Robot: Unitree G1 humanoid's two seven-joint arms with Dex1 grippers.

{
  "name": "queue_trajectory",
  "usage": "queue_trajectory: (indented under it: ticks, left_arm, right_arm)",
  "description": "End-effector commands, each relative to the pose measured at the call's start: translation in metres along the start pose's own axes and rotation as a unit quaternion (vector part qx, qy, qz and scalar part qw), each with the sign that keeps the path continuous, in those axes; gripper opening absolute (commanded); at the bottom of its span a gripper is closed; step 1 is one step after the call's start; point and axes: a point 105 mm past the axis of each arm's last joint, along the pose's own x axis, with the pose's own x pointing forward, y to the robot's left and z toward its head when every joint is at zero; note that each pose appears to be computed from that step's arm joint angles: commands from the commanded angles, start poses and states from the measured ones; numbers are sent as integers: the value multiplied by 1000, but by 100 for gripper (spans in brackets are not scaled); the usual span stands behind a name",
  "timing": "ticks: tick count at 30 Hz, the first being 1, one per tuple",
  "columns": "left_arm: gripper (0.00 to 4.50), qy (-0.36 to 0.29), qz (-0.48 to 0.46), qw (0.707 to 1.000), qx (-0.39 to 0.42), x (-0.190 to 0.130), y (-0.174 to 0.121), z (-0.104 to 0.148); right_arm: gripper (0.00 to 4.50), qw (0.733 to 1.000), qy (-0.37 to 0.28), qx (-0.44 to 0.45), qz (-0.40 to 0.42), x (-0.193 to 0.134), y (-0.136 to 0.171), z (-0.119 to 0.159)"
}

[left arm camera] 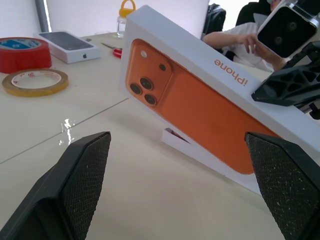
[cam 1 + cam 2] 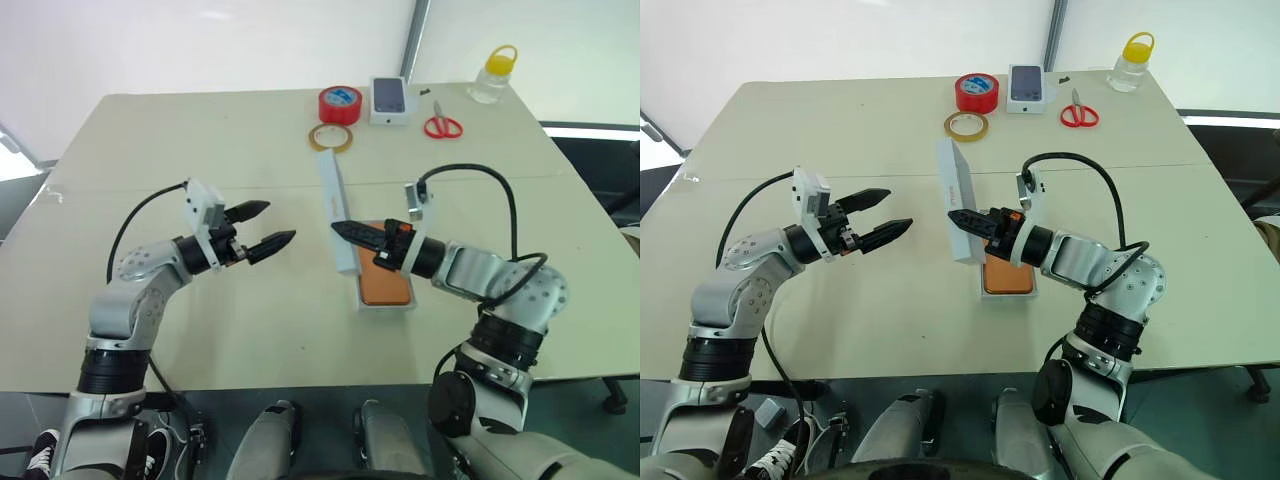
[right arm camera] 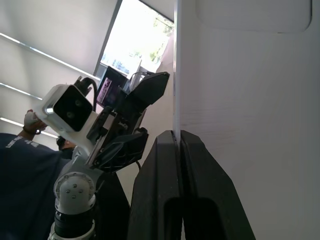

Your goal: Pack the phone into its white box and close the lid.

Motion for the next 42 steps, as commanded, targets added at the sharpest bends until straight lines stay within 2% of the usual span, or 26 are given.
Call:
queue_trajectory:
  ticks: [1,6,12,15,22,27,34,37,39,42]
  left_arm:
    - [450,-18,-4,1000,12,0,-4,11]
    - [450,-24,-2,1000,10,0,-5,13]
    - [450,-29,-4,1000,0,-3,-9,13]
    - [364,-28,-22,999,-20,-4,-14,11]
    - [2,-6,-37,999,-31,3,-32,-11]
    - [2,-12,-22,999,-43,24,-35,-25]
    - [2,-34,-17,998,-59,57,-40,-30]
    - [0,-36,-20,997,-57,61,-42,-30]
    - [0,-39,-22,997,-61,65,-42,-30]
    - [0,-39,-29,997,-66,73,-45,-32]
  right_arm:
    - [2,998,19,-21,53,-1,24,-6]
    - [2,997,25,14,70,0,38,-10]
    - [2,997,45,61,25,-4,25,-27]
    - [0,997,36,71,-1,0,18,-25]
    - [0,994,11,103,-31,1,4,-18]
    - [0,993,20,104,-45,-3,-3,-22]
    - [0,994,9,92,-57,-7,-9,-16]
    - [95,993,-11,100,-61,-11,-14,-9]
    - [189,993,-18,94,-71,-14,-18,-5]
    - [345,994,-25,21,-105,-23,-25,8]
